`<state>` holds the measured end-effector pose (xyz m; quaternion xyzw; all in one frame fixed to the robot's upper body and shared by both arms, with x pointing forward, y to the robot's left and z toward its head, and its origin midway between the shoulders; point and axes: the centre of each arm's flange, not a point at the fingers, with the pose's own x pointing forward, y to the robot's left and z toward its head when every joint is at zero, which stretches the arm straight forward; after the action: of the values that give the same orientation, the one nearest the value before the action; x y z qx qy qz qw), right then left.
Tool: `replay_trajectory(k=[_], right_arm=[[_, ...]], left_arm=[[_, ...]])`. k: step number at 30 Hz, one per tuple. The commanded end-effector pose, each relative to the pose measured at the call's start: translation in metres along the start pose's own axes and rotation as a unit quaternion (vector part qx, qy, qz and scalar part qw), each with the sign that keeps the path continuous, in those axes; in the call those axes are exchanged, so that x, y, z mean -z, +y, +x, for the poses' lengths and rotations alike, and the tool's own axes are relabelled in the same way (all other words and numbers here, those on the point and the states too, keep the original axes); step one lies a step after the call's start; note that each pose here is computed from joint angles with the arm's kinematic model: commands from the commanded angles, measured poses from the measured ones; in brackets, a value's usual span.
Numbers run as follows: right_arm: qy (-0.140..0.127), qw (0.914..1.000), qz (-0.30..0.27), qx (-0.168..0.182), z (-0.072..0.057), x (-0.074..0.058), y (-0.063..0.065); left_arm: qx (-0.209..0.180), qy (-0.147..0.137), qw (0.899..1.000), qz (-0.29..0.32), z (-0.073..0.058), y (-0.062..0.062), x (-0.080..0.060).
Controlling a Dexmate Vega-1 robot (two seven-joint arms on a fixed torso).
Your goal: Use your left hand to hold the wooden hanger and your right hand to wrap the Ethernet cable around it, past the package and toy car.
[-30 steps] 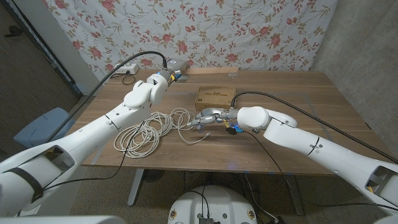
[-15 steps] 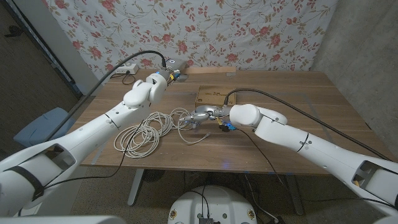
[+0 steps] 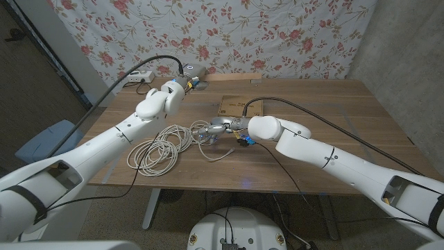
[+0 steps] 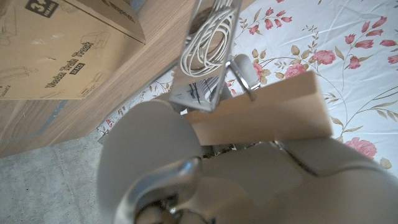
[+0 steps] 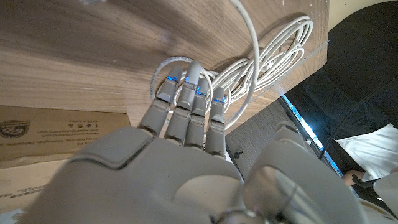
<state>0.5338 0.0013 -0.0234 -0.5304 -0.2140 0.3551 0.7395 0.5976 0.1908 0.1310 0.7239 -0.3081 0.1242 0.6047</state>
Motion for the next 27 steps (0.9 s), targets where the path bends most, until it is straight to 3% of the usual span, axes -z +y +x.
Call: replay_trajectory(k=[1, 8, 20, 27], right_arm=[[0.03, 0.9992, 0.006, 0.025, 0.009, -0.014, 0.004], [0.022, 0.9995, 0.001, 0.023, 0.016, -0.02, 0.006], [0.061, 0.9947, 0.008, 0.082, 0.029, -0.006, 0.013], [0.074, 0.9925, 0.001, 0.097, 0.034, -0.001, 0.014]], left_arm=[[-0.003, 0.001, 1.0, 0.0, -0.002, 0.001, 0.003], [-0.005, -0.002, 1.0, -0.002, 0.0, 0.001, 0.004], [-0.005, -0.003, 1.0, -0.003, 0.001, 0.0, 0.007], [-0.001, -0.006, 1.0, -0.003, 0.004, -0.002, 0.007]])
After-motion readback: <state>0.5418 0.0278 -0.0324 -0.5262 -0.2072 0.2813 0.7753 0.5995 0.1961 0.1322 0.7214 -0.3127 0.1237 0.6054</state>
